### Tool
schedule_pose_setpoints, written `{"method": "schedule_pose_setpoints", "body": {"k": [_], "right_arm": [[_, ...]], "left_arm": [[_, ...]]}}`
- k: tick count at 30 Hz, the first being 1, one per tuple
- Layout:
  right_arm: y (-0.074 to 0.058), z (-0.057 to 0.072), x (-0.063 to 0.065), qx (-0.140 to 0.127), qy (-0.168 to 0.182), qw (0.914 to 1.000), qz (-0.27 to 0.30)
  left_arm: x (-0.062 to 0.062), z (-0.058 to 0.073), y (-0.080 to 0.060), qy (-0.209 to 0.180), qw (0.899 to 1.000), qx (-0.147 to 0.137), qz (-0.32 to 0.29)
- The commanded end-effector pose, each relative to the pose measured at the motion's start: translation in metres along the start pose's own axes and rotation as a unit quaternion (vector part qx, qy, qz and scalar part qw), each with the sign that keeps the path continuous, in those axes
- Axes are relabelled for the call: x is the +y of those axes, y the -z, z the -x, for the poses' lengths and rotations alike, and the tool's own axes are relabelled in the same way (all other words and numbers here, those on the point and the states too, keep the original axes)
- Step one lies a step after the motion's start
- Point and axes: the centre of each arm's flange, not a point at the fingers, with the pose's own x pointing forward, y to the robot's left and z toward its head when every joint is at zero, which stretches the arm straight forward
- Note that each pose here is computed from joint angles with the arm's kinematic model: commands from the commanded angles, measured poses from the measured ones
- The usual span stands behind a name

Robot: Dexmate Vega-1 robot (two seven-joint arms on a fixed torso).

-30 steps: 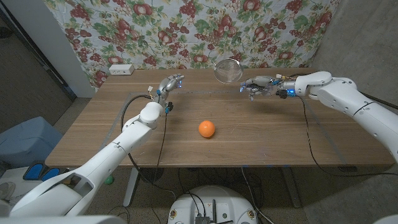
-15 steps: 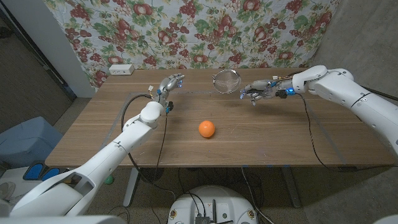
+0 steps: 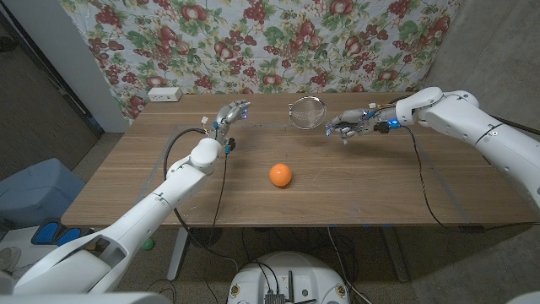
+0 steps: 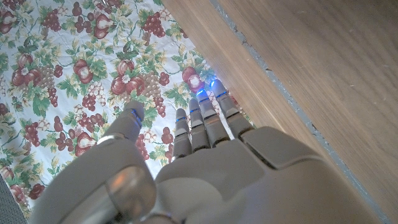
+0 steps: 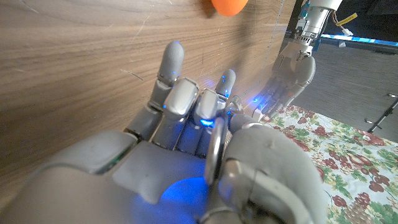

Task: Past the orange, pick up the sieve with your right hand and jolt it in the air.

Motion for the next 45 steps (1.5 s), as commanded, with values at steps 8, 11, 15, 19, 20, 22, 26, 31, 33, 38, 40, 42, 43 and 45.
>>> {"method": "schedule_pose_setpoints", "body": {"k": [8,11,15,19,20,22,26,31,33,38,40,42,43,45], "right_arm": [[0.002,0.007,0.002,-0.070,0.031,0.9969,-0.016],[0.003,0.010,0.001,-0.107,0.038,0.9931,-0.028],[0.005,0.015,0.000,-0.143,0.047,0.9877,-0.040],[0.006,0.017,0.000,-0.167,0.050,0.9834,-0.050],[0.006,0.017,0.000,-0.171,0.051,0.9827,-0.051],[0.006,0.018,0.001,-0.176,0.053,0.9815,-0.053],[0.007,0.019,0.001,-0.180,0.055,0.9806,-0.055],[0.006,0.019,0.002,-0.178,0.054,0.9811,-0.054],[0.006,0.018,0.002,-0.178,0.054,0.9811,-0.054],[0.006,0.018,0.003,-0.175,0.053,0.9818,-0.054],[0.006,0.018,0.003,-0.173,0.052,0.9821,-0.054],[0.006,0.017,0.003,-0.171,0.051,0.9825,-0.053],[0.006,0.017,0.003,-0.168,0.050,0.9830,-0.053],[0.007,0.016,0.004,-0.162,0.048,0.9843,-0.052]], "left_arm": [[0.002,0.002,0.000,-0.001,1.000,-0.001,0.000],[0.003,0.003,0.000,-0.002,1.000,-0.001,0.000],[0.003,0.003,0.000,-0.003,1.000,-0.002,0.001],[0.004,0.003,0.000,-0.002,1.000,-0.003,0.001],[0.004,0.003,0.000,-0.002,1.000,-0.003,0.001],[0.004,0.003,0.000,-0.002,1.000,-0.003,0.002],[0.004,0.004,0.000,-0.002,1.000,-0.004,0.001],[0.005,0.004,0.000,-0.003,1.000,-0.004,0.002],[0.005,0.004,0.000,-0.003,1.000,-0.004,0.001],[0.006,0.005,0.000,-0.003,1.000,-0.004,0.001],[0.006,0.005,0.000,-0.003,1.000,-0.004,0.001],[0.006,0.005,0.000,-0.002,1.000,-0.003,0.002],[0.006,0.005,0.000,-0.002,1.000,-0.003,0.002],[0.006,0.005,0.001,-0.002,1.000,-0.003,0.001]]}}
